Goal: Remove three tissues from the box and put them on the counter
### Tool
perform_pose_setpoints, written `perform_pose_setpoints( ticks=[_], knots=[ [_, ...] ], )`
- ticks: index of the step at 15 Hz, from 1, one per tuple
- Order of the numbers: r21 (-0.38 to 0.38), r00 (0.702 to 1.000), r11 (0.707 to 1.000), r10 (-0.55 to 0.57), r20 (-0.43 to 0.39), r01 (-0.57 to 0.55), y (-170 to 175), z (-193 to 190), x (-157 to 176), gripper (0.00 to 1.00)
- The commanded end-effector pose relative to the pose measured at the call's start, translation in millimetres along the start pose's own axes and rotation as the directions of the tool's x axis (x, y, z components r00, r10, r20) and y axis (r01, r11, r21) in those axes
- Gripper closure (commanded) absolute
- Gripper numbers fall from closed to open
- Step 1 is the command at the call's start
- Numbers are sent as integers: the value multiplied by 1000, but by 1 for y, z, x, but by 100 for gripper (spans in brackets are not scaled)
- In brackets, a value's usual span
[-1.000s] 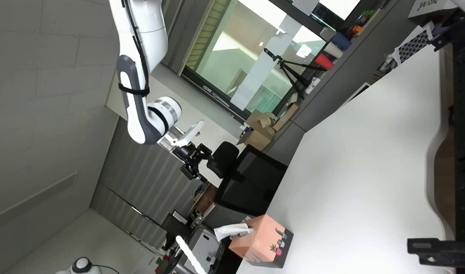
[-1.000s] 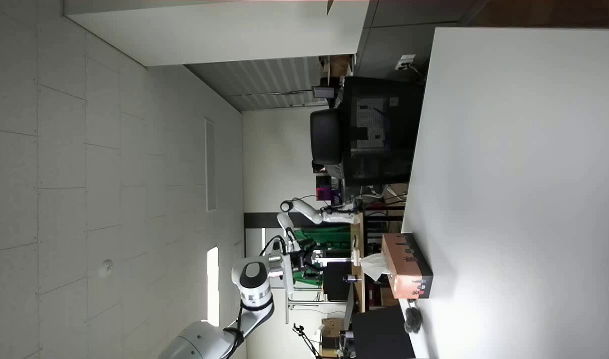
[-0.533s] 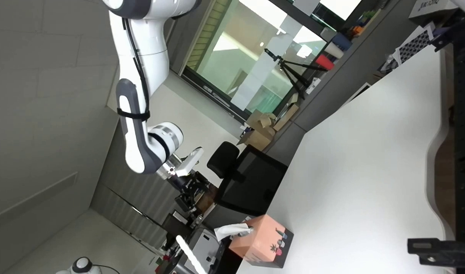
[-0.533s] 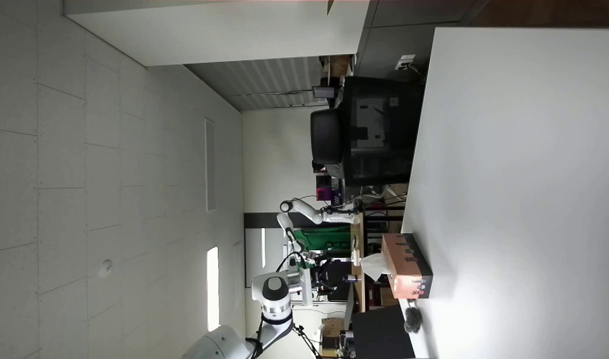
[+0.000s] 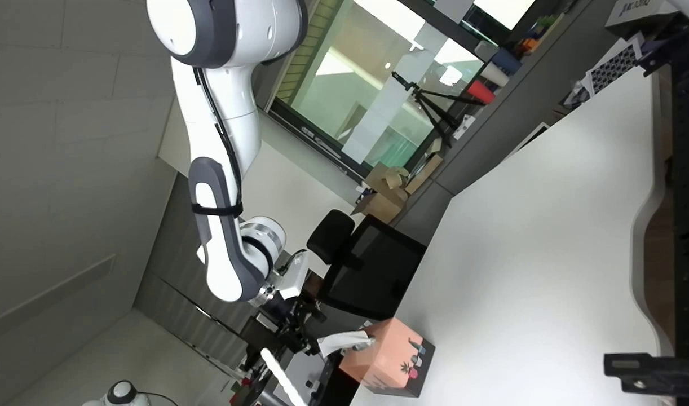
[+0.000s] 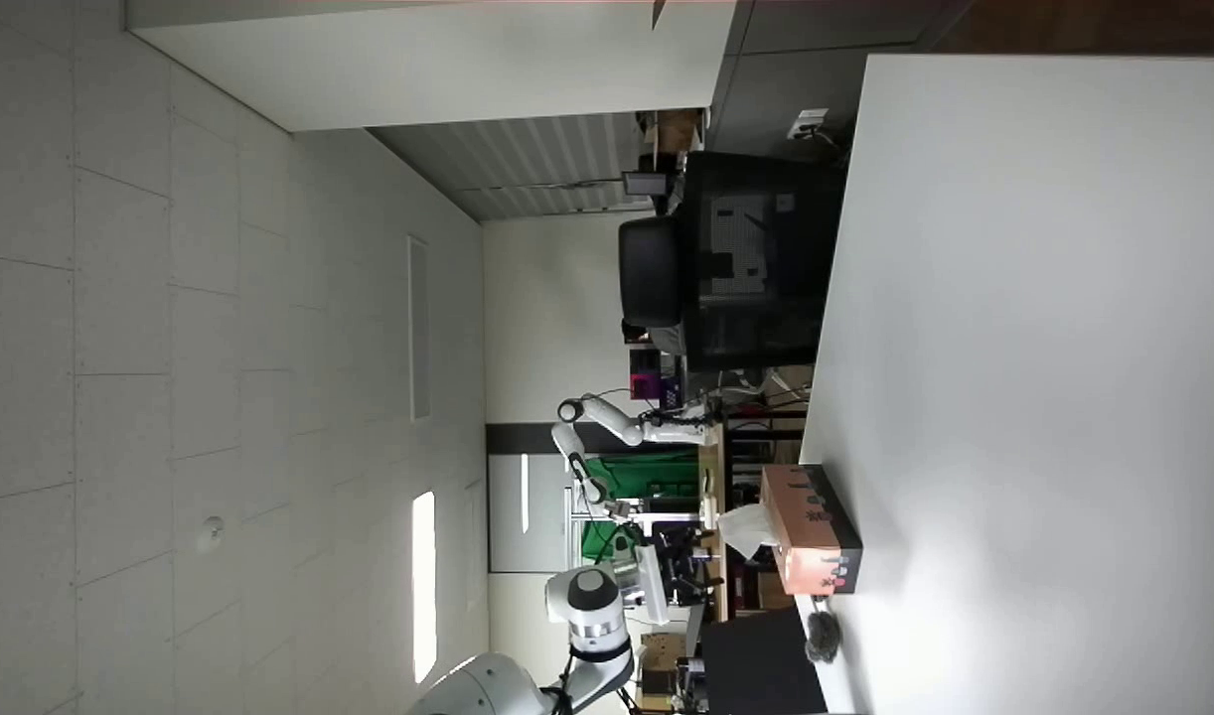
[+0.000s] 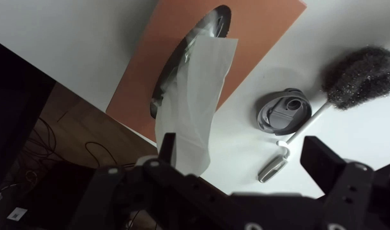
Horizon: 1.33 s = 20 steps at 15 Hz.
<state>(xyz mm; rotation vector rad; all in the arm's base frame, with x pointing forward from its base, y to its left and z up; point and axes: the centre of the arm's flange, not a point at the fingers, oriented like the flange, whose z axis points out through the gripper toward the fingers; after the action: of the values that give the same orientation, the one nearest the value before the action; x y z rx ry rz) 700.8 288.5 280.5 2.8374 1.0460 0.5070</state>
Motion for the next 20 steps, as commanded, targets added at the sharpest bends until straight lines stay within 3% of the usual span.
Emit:
perform_pose_setpoints(
  ticks=[1, 4, 10, 11, 13, 20],
  knots=[
    [-90, 999, 995, -37, -17, 35, 2, 12, 16, 0],
    [-136, 998, 989, -66, -12, 64, 4, 19, 17, 0],
    [-157, 998, 986, -42, 37, 47, 11, 41, 16, 0],
    [-155, 999, 987, -28, 45, 34, 11, 46, 16, 25],
    [-154, 999, 988, -9, 52, 16, 9, 53, 15, 32],
    [-143, 998, 990, 25, 51, -18, 6, 54, 16, 81]
  ],
)
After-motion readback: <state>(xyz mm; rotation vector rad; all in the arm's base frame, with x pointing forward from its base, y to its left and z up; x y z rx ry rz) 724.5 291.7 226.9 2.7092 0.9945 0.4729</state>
